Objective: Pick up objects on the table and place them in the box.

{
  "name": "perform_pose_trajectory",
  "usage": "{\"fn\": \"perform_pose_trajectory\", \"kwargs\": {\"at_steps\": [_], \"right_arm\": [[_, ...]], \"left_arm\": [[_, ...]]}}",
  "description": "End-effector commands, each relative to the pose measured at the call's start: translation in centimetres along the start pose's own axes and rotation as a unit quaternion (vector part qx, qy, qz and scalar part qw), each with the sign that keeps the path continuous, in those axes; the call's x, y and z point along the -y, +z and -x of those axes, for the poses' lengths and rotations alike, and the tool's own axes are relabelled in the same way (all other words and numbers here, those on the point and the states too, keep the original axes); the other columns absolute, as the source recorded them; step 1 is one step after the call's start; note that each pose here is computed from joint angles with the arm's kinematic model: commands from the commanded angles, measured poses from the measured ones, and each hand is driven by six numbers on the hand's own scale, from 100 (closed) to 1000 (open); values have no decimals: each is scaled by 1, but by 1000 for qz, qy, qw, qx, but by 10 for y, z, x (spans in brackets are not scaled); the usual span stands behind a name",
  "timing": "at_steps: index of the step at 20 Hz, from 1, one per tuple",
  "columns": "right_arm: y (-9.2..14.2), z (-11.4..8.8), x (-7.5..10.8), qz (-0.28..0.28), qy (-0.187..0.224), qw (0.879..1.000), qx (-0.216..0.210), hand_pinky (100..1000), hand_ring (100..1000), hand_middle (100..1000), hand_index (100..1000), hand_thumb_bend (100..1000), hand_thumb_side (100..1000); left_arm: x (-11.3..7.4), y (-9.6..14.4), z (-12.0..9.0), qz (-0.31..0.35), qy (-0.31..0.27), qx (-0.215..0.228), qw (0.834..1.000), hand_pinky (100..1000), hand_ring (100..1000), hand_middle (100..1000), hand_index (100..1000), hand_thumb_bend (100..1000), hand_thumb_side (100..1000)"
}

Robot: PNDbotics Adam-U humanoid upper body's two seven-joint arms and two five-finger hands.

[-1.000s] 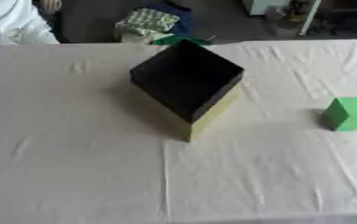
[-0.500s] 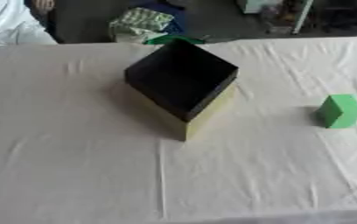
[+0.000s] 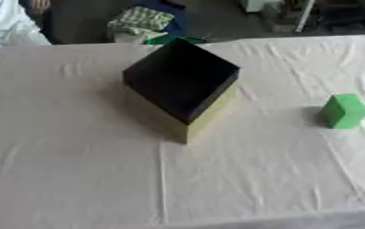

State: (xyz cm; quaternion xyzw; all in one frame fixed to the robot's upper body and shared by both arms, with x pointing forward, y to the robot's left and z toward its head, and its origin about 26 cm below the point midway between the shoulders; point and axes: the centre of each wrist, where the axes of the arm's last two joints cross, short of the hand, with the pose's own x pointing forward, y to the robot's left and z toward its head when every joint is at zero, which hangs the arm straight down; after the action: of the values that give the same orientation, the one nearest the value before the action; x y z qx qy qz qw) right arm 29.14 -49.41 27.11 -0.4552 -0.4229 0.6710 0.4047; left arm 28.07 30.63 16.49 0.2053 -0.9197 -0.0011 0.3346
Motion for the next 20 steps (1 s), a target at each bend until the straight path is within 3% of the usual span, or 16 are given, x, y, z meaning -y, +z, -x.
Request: {"fn": "perform_pose_trajectory", "kwargs": {"at_steps": [1,20], "right_arm": [[6,13,20,6,8,1000,-14,1000,986,970,931,453,930],[-31,3,35,45,-28,997,55,1000,991,968,944,441,994]], "left_arm": [[-1,-6,-5,8,1,16,1000,634,717,628,770,261,926],[5,-5,-6,16,18,9,1000,633,717,627,769,251,931]]}}
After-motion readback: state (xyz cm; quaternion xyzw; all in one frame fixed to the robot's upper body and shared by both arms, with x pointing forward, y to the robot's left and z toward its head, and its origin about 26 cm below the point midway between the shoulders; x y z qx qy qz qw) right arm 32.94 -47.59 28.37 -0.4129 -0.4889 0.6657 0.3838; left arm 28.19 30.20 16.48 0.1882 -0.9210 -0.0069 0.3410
